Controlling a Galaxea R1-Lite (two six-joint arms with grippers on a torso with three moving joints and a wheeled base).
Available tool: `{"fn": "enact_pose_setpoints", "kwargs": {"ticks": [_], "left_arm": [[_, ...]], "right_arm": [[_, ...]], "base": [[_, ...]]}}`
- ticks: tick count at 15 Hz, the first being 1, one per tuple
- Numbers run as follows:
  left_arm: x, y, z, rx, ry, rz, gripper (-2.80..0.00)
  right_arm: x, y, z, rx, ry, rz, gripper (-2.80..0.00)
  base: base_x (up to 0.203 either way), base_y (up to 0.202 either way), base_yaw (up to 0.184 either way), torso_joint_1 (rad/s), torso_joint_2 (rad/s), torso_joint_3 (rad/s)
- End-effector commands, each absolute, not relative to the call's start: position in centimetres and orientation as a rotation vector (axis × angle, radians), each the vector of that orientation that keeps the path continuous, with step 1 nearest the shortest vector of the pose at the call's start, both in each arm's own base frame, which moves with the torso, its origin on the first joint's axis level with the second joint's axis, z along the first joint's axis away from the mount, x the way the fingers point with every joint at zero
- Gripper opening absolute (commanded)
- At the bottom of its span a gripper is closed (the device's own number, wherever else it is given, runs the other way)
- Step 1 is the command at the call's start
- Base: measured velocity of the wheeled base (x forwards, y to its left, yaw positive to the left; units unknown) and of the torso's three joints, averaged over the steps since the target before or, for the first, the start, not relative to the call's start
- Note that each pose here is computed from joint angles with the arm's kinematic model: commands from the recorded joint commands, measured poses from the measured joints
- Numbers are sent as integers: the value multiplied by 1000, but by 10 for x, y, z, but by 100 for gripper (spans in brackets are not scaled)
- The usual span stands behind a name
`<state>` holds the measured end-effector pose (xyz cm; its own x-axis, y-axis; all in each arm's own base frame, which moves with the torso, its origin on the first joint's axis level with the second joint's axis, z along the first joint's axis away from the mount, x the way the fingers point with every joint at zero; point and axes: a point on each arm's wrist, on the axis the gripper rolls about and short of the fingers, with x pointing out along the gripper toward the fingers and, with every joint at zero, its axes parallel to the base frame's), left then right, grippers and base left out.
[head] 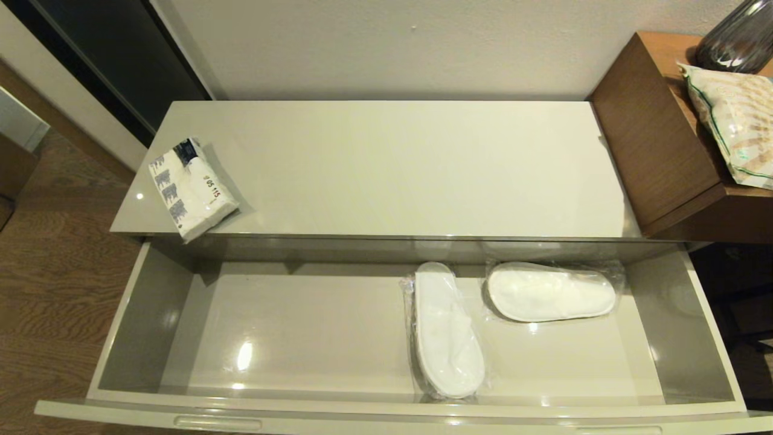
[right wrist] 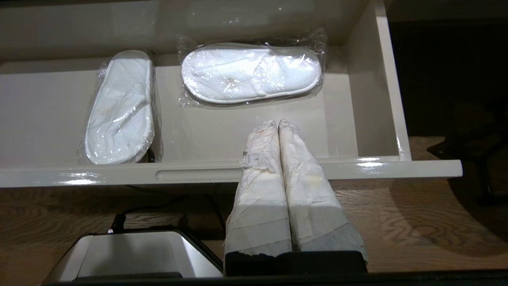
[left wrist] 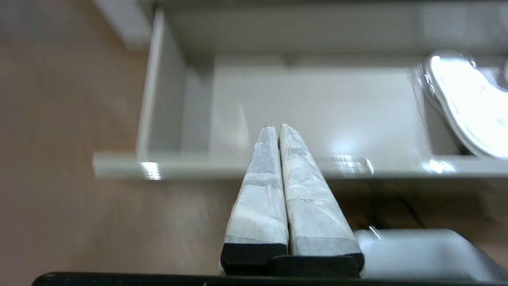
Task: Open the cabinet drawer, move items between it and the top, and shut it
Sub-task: Take out the disposable slippers from the drawer
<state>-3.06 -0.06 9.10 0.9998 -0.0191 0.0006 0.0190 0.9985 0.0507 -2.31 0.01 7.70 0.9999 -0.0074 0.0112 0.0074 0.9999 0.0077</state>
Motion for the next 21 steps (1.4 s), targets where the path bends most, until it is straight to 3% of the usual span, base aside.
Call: {"fn": "enact_pose_setpoints", "kwargs": {"ticks": [1,3,21], "left_arm": [[-23,-1,86,111,-112,-13,-280],[-23,0,75,117,6,-16,-280],[-23,0,74,55,10,-9,-280]], "right_arm": [[-23,0,77,8,-12,-8,-280],[-23,0,77,8,-11,-8,-280],[-23,0,77,8,-12,-8,-280]], "base": [[0,0,0,0,0,0],[0,0,0,0,0,0],[0,0,0,0,0,0]]}}
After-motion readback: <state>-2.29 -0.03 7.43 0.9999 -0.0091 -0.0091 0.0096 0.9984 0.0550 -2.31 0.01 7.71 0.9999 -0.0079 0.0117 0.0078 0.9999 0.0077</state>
